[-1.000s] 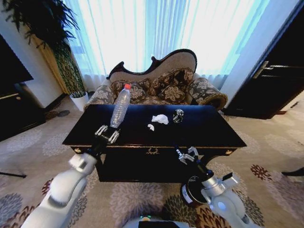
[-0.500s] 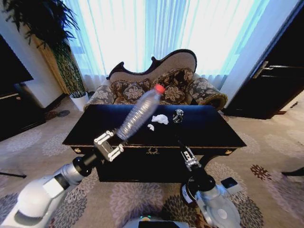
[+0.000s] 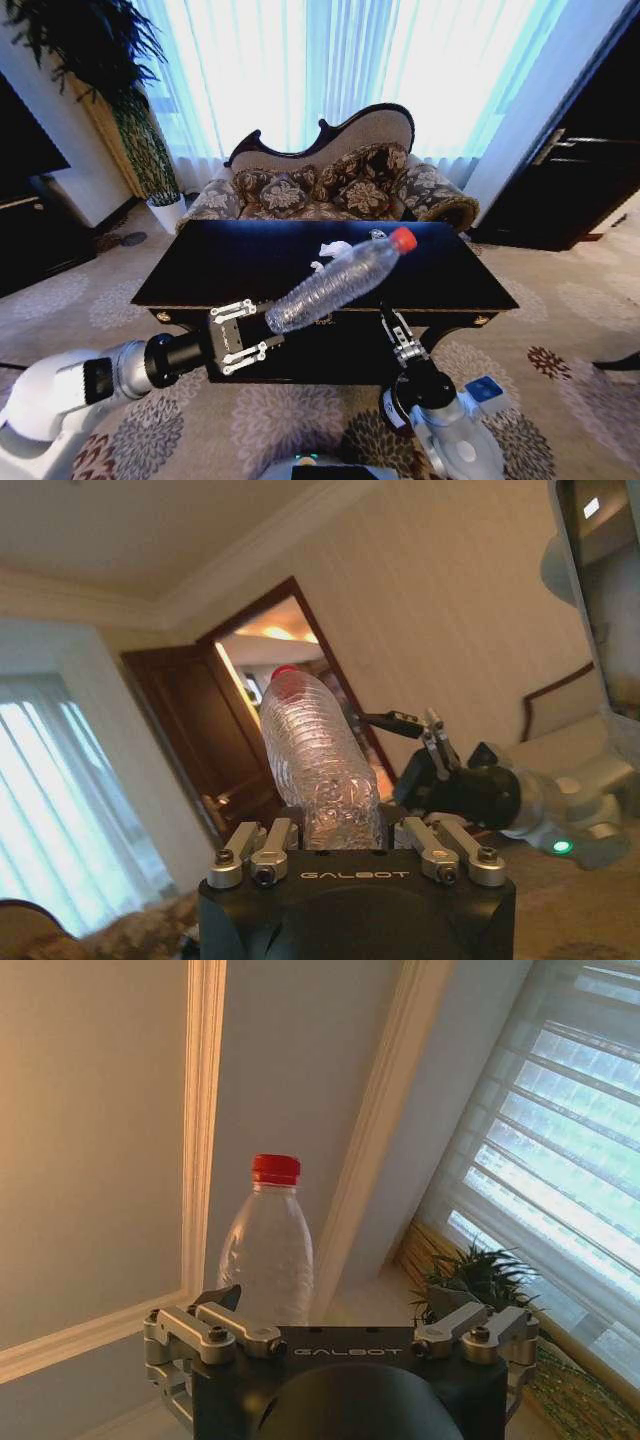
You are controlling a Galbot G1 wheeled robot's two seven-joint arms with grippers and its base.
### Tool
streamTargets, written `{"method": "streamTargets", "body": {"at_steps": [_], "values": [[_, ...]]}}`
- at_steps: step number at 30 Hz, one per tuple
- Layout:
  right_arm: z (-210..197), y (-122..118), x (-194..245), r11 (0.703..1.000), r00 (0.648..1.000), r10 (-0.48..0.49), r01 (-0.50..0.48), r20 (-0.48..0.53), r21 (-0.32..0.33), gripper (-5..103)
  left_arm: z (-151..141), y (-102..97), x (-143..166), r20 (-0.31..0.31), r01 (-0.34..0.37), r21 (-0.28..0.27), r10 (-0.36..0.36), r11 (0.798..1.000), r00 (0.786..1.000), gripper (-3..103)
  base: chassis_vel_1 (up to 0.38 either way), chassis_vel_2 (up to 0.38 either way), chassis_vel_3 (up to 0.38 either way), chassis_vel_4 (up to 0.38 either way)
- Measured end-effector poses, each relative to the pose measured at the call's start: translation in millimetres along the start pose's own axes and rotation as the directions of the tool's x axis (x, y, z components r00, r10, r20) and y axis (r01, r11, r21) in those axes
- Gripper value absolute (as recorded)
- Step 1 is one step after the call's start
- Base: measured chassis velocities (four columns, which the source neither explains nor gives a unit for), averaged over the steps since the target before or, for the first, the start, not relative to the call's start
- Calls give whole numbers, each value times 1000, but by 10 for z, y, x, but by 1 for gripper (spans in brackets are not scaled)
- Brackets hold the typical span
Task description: Move to the front of the table and place the trash on the table into the trash bin.
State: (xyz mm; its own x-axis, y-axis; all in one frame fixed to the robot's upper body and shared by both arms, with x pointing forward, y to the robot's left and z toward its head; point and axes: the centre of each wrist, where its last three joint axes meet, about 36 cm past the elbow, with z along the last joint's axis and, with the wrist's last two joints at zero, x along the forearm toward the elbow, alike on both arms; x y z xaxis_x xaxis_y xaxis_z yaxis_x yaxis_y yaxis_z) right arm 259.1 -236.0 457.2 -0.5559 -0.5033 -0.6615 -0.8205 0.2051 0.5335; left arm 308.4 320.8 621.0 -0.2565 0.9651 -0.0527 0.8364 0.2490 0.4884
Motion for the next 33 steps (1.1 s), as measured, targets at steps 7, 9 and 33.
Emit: {"method": "streamTargets", "body": {"at_steps": [7, 9, 33], "values": [[20, -30, 6, 1000, 1000, -8, 8, 2, 4, 100, 52, 181, 72, -57, -61, 62, 65, 996, 996, 36, 0, 0, 0, 0], [22, -32, 6, 1000, 1000, -10, 10, 2, 5, 100, 54, 196, 75, -64, -70, 67, 74, 995, 995, 36, 0, 0, 0, 0], [92, 200, -208, 994, 993, -76, 83, -90, 73, 83, 133, 253, 21, -114, -116, 92, 126, 989, 985, 36, 0, 0, 0, 0]]}}
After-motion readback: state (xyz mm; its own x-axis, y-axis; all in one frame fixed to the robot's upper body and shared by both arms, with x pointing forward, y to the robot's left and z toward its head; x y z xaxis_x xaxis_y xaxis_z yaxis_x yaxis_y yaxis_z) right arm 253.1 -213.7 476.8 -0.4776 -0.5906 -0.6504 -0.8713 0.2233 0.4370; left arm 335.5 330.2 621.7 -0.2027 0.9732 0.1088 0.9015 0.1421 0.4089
